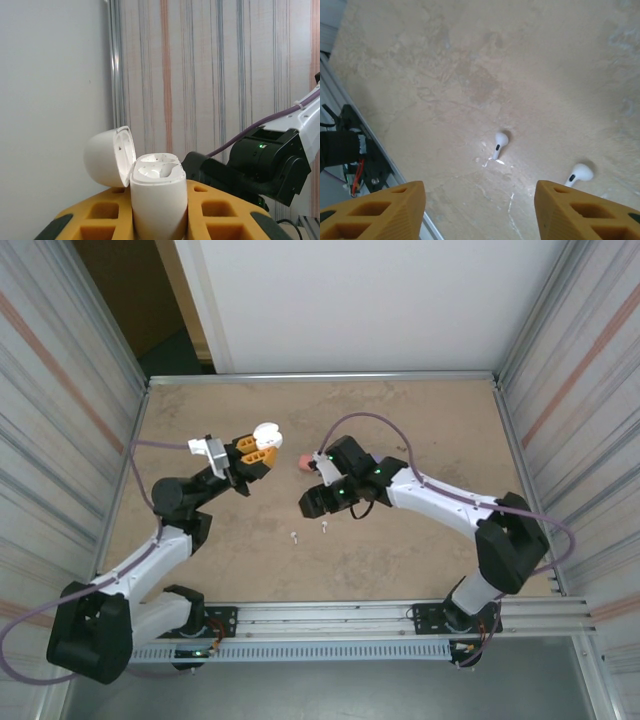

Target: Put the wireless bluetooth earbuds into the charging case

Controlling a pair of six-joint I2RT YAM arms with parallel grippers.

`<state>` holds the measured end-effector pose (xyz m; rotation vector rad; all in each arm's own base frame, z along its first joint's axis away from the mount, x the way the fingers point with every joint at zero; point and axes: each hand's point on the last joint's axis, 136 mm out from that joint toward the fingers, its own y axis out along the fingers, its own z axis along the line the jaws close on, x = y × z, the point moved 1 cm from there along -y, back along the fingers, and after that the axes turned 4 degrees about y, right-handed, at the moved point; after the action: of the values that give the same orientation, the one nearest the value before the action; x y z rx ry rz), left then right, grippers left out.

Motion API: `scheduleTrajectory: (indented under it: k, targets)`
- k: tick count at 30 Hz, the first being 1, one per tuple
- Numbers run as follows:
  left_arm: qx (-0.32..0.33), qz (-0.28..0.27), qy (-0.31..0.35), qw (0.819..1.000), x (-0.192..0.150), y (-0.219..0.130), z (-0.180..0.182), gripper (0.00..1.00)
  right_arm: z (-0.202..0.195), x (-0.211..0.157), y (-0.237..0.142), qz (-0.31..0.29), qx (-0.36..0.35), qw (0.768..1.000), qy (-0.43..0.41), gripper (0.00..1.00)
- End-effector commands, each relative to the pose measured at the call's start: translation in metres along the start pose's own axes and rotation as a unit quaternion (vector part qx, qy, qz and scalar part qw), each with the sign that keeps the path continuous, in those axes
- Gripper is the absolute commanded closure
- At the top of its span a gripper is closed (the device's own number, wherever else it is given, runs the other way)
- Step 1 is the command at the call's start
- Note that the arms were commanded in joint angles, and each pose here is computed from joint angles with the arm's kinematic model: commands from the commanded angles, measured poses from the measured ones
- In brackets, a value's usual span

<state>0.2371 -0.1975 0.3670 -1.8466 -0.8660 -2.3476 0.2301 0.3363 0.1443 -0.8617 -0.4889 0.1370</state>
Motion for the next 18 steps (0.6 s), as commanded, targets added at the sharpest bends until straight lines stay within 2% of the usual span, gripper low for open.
scheduleTrajectory:
  k: [1, 10, 18]
  targets:
    - [0.008, -0.011, 0.026, 1.000, 0.010, -0.004, -0.002, 1.00, 0.000, -0.018, 0.017, 0.062, -0.023, 0.997, 0.049, 0.45]
    - [0.006, -0.012, 0.036, 0.999, 0.017, -0.007, -0.007, 1.00, -0.007, -0.039, 0.066, 0.128, -0.097, 0.985, 0.066, 0.51]
    - [0.003, -0.012, 0.038, 0.999, 0.018, -0.007, -0.008, 1.00, -0.013, -0.040, 0.082, 0.137, -0.120, 0.981, 0.064, 0.54]
